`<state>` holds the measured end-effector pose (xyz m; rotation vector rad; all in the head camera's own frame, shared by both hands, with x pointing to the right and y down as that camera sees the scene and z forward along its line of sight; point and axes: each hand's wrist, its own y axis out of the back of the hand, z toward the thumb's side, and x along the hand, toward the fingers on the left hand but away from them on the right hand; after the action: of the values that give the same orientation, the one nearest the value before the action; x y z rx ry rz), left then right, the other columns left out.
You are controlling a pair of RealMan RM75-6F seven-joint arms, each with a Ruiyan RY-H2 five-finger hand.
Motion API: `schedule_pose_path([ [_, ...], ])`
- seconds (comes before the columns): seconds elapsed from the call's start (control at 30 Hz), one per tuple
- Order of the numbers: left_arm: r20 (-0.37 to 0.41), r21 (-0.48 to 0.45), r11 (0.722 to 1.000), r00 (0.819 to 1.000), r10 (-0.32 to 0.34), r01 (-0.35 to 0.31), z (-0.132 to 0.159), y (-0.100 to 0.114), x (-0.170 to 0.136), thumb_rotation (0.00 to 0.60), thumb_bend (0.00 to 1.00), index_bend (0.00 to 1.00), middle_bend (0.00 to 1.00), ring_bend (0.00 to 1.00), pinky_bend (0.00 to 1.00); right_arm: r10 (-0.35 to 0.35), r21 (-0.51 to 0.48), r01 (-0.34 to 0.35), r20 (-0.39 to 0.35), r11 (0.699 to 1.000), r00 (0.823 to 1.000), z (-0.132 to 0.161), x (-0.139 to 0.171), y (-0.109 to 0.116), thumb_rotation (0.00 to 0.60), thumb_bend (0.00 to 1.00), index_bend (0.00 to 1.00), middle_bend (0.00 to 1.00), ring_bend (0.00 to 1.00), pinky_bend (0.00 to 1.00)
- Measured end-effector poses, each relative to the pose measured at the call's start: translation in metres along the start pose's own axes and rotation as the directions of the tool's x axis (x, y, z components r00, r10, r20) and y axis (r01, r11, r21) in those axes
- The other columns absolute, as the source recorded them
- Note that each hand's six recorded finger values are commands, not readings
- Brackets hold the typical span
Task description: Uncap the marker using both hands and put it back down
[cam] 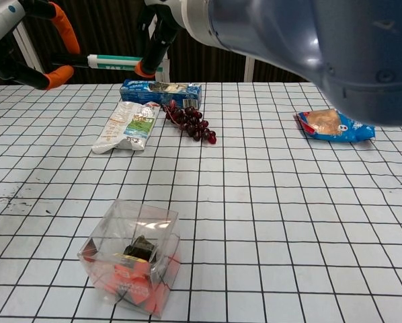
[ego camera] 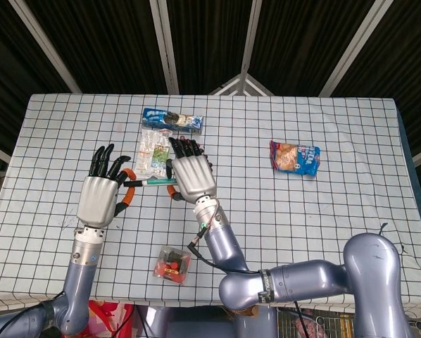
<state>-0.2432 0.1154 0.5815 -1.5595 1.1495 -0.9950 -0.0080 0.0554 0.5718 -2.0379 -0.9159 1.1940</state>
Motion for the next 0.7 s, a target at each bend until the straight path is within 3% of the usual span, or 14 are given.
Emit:
schedule_pose_path([
  [0.7,0.001,0.001,1.000,1.000,-0.005,0.005,0.0027,-0.0019,-0.0011,0.600,0.56,0.57,0.30,0.00,0.00,0.006,-0.011,-0.006,0.003,1.000,1.000,-0.0041,0.0004,-0.0003,0.600,0.47,0.74,0.00,0.02,0.00],
])
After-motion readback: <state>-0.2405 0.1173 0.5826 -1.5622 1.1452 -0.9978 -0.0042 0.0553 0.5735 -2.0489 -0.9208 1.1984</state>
